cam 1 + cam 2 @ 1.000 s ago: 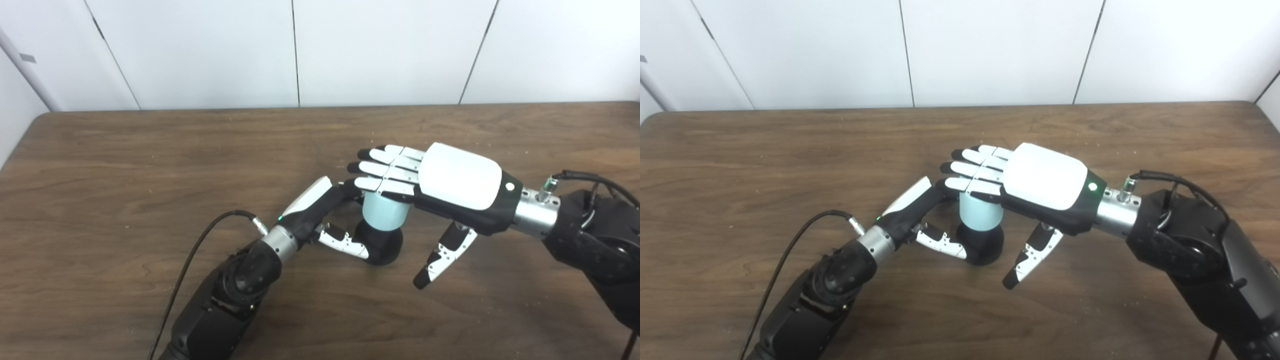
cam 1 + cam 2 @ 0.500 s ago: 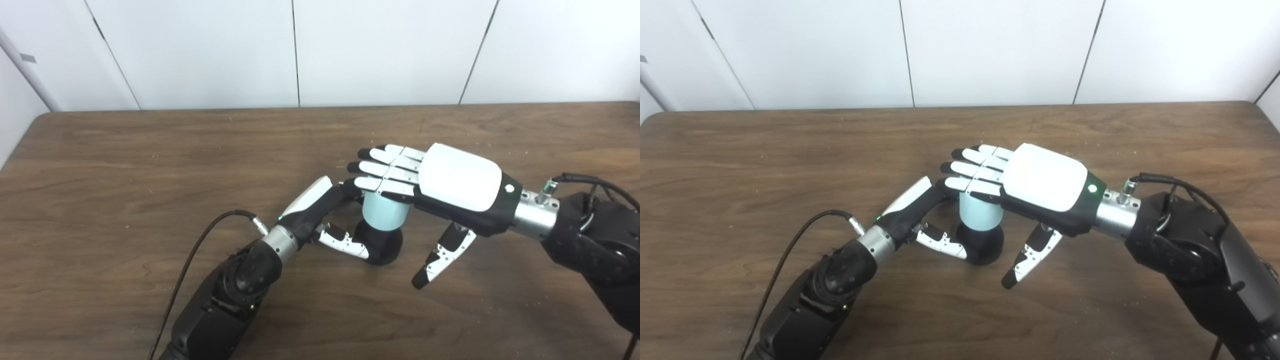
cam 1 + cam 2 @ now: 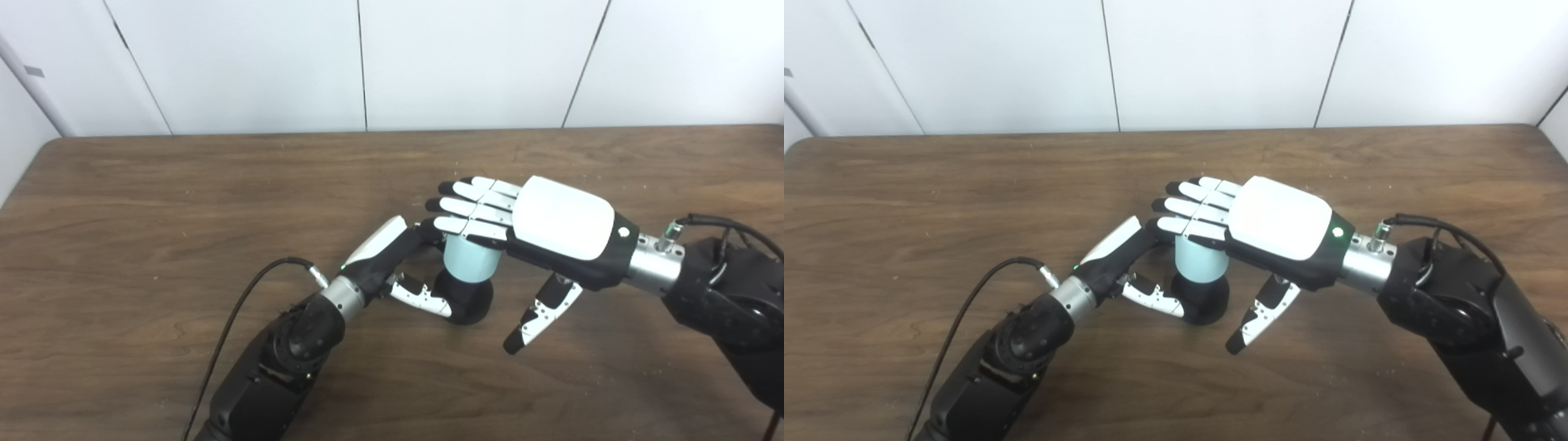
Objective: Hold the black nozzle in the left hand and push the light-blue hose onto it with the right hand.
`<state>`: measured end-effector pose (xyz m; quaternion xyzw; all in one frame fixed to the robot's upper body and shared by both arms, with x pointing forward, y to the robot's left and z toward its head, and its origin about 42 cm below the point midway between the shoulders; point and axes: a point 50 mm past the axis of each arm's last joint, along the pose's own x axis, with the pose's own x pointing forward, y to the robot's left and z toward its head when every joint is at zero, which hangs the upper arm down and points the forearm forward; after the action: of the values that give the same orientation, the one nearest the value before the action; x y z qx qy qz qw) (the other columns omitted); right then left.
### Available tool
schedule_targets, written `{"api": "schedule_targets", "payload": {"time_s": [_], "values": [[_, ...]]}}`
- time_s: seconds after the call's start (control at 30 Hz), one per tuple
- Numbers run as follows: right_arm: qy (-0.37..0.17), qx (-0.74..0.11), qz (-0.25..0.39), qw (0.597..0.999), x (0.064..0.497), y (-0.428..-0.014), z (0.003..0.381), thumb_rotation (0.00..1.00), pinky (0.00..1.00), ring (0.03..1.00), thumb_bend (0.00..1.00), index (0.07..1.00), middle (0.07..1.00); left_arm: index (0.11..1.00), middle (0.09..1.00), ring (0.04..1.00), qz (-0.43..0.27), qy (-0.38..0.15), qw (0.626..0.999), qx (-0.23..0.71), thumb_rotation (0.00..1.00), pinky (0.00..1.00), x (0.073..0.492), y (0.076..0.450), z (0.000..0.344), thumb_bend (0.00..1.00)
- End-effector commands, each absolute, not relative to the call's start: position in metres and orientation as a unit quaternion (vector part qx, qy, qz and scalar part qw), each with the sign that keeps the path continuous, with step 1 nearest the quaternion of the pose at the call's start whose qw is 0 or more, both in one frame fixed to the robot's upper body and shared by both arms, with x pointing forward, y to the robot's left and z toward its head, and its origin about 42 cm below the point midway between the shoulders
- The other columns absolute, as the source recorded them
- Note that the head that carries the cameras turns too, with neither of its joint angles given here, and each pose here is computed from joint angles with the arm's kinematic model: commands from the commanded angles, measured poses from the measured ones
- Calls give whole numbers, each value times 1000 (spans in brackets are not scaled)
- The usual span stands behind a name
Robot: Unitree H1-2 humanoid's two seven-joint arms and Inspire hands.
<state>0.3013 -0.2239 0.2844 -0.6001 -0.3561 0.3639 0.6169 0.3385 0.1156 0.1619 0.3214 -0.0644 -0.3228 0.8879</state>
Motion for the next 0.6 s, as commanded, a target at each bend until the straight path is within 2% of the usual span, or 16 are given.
{"api": "schedule_targets", "payload": {"time_s": [0.0,0.57], "values": [[-307,-615,418,594,293,-223,257,529,954,990,748,930,975,482,633,743,-326,-24,877,352,80,860,339,127,148,514],[-303,-614,426,592,295,-223,256,529,954,990,747,932,973,481,625,747,-325,-30,878,350,80,896,339,127,149,514]]}}
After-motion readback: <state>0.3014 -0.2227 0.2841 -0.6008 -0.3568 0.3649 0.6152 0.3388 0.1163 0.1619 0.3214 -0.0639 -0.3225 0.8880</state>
